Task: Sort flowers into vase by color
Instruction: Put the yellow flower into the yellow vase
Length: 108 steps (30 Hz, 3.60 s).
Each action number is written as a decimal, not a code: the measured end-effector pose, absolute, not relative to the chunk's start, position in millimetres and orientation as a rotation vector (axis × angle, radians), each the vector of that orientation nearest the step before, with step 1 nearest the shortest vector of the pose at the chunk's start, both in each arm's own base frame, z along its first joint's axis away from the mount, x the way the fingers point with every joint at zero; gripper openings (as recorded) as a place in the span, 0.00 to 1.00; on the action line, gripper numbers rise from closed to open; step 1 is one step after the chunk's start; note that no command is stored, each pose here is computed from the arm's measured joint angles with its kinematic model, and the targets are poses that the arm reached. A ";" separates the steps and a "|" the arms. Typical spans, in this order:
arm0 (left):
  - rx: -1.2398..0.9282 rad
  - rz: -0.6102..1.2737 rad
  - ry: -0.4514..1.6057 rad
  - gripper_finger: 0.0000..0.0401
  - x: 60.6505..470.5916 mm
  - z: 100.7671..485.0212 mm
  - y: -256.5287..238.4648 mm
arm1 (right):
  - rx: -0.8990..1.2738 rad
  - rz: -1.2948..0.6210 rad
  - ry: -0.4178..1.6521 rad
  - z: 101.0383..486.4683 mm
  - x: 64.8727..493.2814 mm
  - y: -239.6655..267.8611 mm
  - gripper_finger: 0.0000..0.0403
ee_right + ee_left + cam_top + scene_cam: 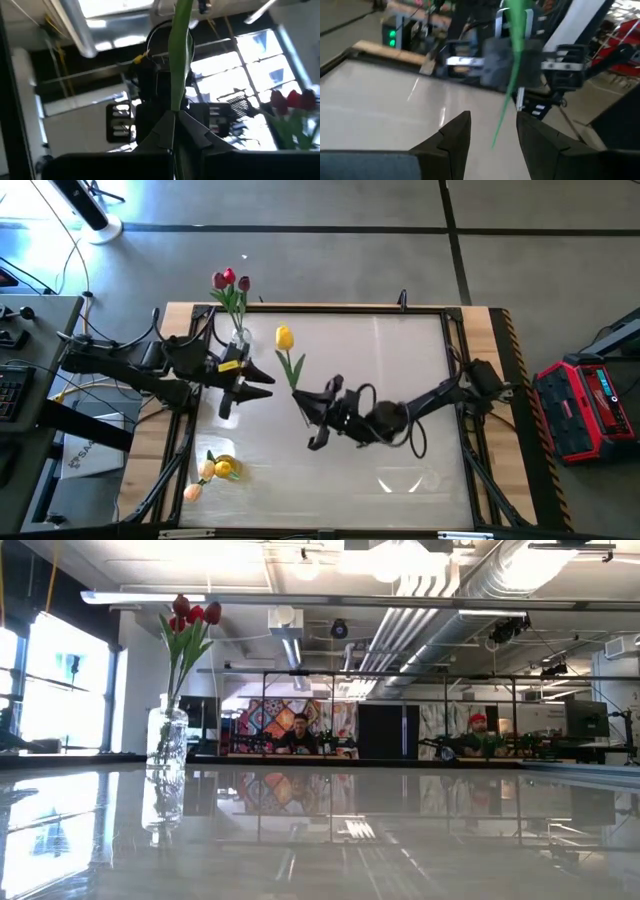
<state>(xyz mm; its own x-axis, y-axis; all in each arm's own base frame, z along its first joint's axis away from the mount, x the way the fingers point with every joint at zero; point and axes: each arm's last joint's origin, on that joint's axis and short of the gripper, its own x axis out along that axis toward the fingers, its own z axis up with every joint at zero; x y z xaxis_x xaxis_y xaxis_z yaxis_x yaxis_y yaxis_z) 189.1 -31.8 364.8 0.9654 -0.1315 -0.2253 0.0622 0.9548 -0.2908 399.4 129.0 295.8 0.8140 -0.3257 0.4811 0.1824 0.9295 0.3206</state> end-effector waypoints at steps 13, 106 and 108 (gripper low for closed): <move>-0.205 -0.168 0.109 0.37 224.2 366.2 -40.5 | 0.283 -0.047 -0.654 312.8 416.0 90.4 0.00; -0.070 0.065 0.280 0.00 155.4 366.2 -21.3 | 0.054 -0.050 0.094 445.3 163.1 38.7 0.00; -0.071 0.065 0.282 0.00 156.4 365.8 -21.5 | 0.091 -0.070 0.086 446.3 161.4 35.1 0.00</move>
<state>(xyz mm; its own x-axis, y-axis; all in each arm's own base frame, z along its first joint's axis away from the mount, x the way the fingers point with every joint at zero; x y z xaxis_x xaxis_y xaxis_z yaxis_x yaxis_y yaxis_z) 156.4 -21.5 365.8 0.9584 0.0542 -0.2803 -0.0740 0.9954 -0.0607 161.4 35.1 446.3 0.9939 -0.0655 -0.0887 0.0733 0.9934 0.0881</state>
